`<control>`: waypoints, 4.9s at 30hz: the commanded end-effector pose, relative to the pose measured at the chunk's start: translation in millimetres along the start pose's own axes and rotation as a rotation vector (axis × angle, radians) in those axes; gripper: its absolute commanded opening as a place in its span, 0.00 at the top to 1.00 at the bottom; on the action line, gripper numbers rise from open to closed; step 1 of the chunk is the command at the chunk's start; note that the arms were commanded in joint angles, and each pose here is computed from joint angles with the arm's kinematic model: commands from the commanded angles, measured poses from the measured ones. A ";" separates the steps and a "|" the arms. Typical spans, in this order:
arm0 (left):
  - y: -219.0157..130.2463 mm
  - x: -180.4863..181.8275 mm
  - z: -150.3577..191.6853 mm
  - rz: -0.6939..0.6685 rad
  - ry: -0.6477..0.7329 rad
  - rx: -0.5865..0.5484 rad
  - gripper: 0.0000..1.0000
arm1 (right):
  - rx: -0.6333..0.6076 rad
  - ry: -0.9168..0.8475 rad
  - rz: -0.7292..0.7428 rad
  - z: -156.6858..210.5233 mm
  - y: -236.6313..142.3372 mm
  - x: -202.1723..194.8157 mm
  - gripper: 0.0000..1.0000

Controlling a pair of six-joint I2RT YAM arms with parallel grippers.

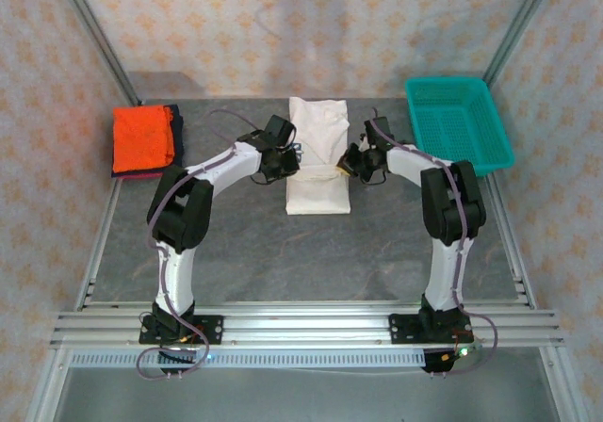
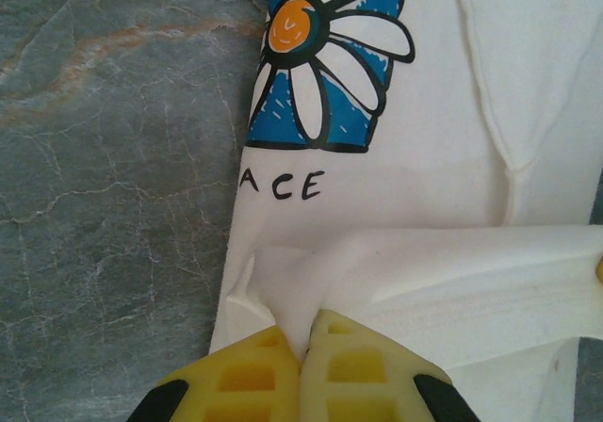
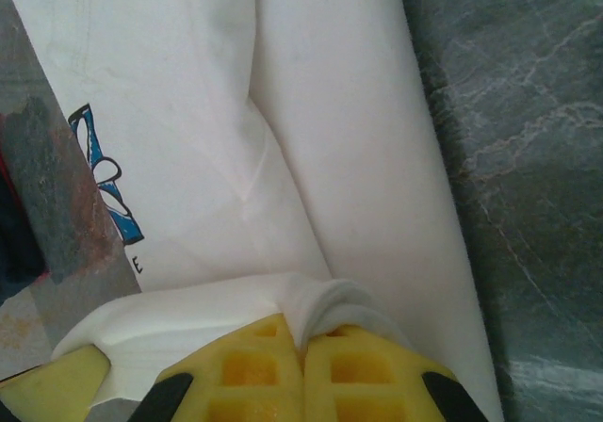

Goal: Fold and stack the t-shirts

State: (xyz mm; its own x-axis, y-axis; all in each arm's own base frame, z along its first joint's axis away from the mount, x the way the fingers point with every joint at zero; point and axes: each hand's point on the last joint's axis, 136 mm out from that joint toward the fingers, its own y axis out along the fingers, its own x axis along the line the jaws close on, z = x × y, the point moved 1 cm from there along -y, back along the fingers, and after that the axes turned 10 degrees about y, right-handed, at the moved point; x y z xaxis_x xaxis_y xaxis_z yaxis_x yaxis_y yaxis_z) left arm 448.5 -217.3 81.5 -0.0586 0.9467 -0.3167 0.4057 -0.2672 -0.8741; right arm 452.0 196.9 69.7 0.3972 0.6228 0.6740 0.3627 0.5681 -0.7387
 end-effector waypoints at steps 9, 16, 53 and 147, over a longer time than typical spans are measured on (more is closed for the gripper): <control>-5.5 4.1 -12.7 -0.006 0.011 -0.015 0.53 | -0.083 -0.069 -0.034 -27.3 -14.9 17.8 0.72; -39.5 -1.1 -28.0 0.014 0.042 -0.125 0.00 | -0.201 -0.140 -0.059 -27.1 -50.6 27.6 0.37; -9.2 3.7 153.0 0.098 -0.124 0.094 0.71 | 0.085 -0.026 0.126 137.1 -38.2 -107.5 0.78; -5.9 -8.9 46.5 0.077 0.023 -0.012 0.89 | -0.148 -0.271 0.220 61.6 -33.8 -56.5 1.00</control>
State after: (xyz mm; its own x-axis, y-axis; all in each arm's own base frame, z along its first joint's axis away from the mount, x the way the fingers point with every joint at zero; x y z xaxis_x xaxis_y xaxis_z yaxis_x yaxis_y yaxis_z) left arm 398.3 -242.7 72.9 0.0097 0.9118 -0.4105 0.4125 -0.3776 -0.8290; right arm 352.2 176.5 52.7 0.2493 0.8477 0.4682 0.3875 0.3557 -0.8505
